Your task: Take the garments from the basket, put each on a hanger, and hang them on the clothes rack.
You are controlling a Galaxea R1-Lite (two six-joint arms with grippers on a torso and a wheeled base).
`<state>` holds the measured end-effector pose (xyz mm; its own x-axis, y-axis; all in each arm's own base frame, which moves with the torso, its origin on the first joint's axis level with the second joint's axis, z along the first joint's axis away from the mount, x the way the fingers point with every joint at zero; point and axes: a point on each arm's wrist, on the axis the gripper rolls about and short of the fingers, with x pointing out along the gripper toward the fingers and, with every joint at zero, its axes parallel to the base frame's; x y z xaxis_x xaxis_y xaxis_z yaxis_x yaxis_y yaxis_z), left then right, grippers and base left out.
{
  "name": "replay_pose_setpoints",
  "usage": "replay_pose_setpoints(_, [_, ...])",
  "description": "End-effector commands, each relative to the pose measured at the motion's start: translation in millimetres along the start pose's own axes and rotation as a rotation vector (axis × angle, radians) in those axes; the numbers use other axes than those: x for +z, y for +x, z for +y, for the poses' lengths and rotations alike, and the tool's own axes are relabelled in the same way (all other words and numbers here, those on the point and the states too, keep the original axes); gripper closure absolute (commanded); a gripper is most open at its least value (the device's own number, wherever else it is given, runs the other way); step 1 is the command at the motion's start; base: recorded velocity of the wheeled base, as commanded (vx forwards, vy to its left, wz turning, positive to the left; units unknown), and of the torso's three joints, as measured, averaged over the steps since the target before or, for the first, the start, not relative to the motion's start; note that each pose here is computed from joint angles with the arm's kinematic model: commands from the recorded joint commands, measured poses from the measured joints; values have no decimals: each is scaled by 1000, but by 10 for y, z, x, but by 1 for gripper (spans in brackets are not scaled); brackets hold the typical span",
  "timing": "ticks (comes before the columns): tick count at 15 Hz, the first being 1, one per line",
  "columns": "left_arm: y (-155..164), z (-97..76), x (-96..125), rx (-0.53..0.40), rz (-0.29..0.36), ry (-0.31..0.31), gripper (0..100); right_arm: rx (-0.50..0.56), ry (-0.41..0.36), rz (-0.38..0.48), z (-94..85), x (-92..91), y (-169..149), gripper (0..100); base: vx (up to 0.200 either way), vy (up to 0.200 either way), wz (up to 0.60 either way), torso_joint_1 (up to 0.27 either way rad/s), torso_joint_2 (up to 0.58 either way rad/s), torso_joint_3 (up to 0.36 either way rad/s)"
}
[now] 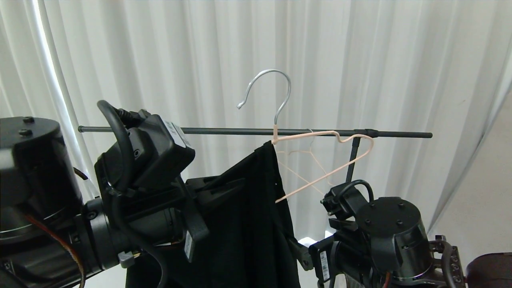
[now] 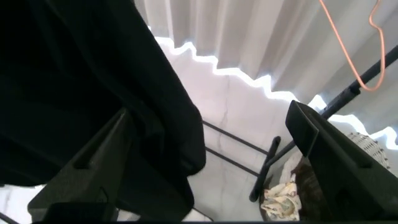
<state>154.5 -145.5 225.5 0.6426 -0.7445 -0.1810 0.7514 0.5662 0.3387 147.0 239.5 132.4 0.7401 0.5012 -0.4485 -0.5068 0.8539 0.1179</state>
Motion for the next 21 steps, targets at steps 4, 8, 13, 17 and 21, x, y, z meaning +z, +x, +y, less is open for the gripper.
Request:
replay_pose_setpoints(4, [-68,-2,19,6,-16,2,100,-127,-12,45,-202,-43,29,0,0,0,0,0,0,0])
replay_pose_setpoints(8, [-102,-34,-80,0,14,-4,100,-255,-10,43,-460,14,-2,0,0,0,0,0,0,0])
replay_pose_setpoints(13, [-380,-197,-405,-28,82,-9,100,-406,-7,16,-902,42,-238,0,0,0,0,0,0,0])
replay_pose_setpoints(17, [-525,-327,-689,-58,160,-23,100,-411,11,-43,-956,134,-401,0,0,0,0,0,0,0])
replay_pose_setpoints(21, [-545,-387,-836,-82,216,-29,100,-385,-71,-98,-955,231,-612,0,0,0,0,0,0,0])
